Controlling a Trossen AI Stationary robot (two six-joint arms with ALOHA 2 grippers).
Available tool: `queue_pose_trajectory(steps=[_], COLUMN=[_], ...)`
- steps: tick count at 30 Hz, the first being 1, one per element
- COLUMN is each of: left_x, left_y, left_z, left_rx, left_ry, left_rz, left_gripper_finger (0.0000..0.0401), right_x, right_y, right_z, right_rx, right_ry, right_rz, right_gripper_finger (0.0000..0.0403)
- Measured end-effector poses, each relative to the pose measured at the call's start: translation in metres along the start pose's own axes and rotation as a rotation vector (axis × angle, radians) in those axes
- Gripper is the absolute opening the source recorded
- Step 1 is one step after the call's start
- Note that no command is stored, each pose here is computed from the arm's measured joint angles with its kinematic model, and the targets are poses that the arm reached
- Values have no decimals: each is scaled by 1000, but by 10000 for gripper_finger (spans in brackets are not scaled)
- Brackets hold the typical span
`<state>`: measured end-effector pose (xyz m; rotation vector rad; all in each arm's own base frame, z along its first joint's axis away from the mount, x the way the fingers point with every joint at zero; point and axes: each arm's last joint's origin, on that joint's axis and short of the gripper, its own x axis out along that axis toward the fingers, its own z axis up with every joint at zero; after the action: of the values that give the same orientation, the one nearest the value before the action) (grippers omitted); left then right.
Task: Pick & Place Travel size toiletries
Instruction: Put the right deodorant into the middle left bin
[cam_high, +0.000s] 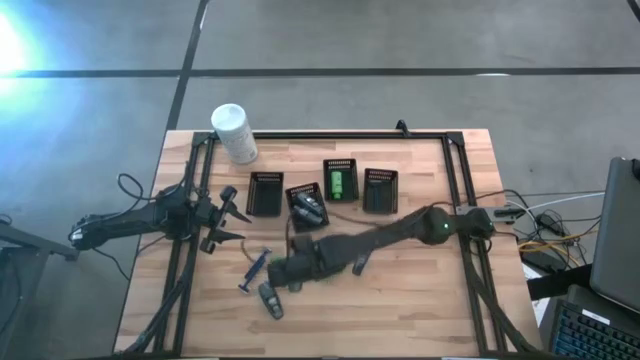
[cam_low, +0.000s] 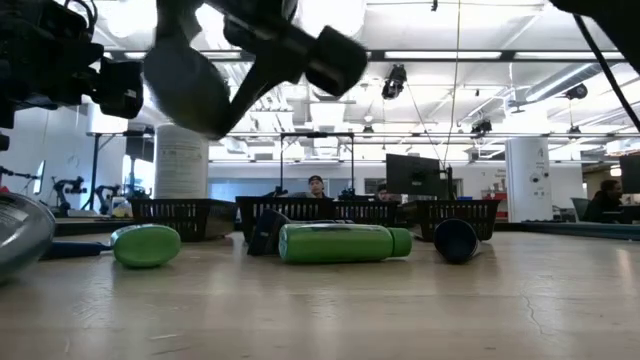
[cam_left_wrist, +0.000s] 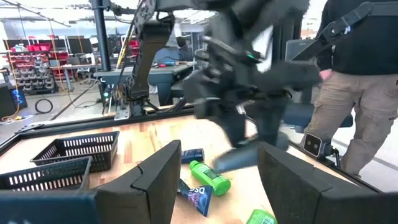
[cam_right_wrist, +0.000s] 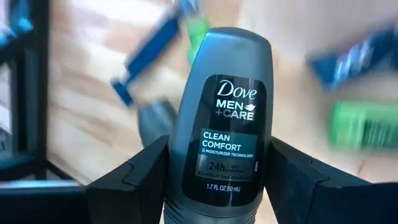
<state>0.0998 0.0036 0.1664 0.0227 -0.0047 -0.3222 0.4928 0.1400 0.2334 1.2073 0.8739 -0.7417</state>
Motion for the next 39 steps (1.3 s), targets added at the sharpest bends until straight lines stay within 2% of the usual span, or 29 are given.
queue_pose_trajectory(steps=[8,13,21,26,31,34,39], left_x=[0,0,0,0,0,0,0], left_y=[0,0,0,0,0,0,0], left_z=[0,0,0,0,0,0,0], left_rx=[0,0,0,0,0,-1,0], left_ry=[0,0,0,1,1,1,1], left_rz=[1,1,0,0,1,1,0], left_gripper_finger=[213,213,213,213,213,213,213], right_x=[0,1,3,5,12,18,29], right_y=[-6,-11,-25,-30,-39,-39,-48], right_z=[89,123,145,162,176,180,179], right_rx=[-70,-118,-230,-256,-226,-213,-209], right_ry=[-16,-34,-6,-15,-13,-1,6], right_rz=[-44,-62,-151,-163,-188,-157,-190], right_gripper_finger=[205,210,213,213,214,215,234])
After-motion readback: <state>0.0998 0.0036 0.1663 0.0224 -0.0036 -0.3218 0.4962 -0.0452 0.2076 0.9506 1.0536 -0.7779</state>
